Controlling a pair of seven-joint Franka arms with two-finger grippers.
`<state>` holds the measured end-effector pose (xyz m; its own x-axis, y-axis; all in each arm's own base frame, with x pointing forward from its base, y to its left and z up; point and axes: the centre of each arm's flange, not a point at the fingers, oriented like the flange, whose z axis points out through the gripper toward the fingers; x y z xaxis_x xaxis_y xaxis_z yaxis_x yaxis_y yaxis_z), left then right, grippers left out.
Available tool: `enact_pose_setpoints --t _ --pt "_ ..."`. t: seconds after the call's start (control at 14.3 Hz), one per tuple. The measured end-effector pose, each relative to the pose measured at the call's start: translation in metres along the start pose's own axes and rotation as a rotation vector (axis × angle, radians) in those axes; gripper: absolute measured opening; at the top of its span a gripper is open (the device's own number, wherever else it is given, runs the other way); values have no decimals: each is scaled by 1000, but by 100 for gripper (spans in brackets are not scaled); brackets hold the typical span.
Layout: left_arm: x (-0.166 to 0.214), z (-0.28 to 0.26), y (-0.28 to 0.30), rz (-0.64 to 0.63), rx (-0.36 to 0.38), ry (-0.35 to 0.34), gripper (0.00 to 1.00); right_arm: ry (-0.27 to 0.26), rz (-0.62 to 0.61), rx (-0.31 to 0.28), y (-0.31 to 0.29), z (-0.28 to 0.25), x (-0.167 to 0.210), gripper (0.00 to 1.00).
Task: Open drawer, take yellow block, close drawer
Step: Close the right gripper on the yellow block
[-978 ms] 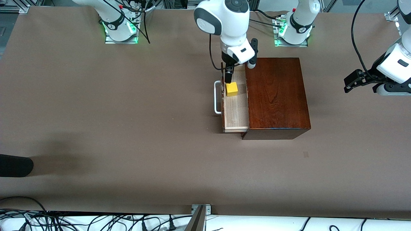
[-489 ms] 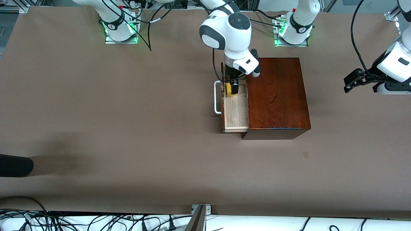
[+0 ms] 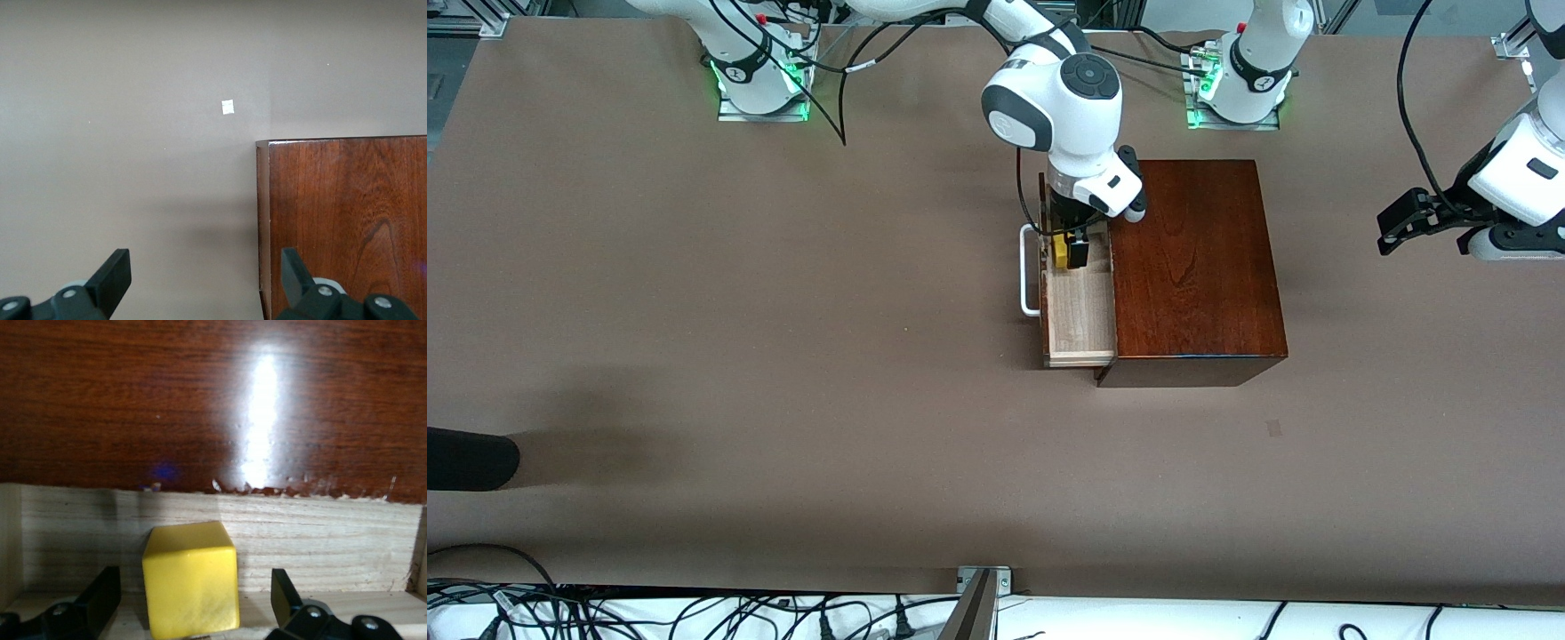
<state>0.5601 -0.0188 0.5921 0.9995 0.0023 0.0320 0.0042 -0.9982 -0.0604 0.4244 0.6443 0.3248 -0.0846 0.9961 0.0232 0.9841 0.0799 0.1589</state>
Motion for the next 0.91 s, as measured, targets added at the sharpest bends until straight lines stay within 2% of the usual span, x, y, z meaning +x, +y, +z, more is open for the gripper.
enact_pose_setpoints --t 0.14,0.28,0.35,0.42,0.56,0.91 --pt "-1 -1 11 20 -1 1 100 -1 -2 1 0 5 0 100" --pt "-2 -2 27 45 -2 3 100 0 -24 0 -1 11 1 95" --pt "-2 -2 30 51 -2 3 100 2 -41 -2 0 13 1 85" --pt "-2 -2 31 52 -2 3 100 2 -48 -3 0 14 1 71" --pt "-2 -2 31 52 -2 3 100 4 -46 -6 1 13 1 55" --pt "0 3 29 48 -2 -6 100 -2 -41 -5 6 0 2 55"
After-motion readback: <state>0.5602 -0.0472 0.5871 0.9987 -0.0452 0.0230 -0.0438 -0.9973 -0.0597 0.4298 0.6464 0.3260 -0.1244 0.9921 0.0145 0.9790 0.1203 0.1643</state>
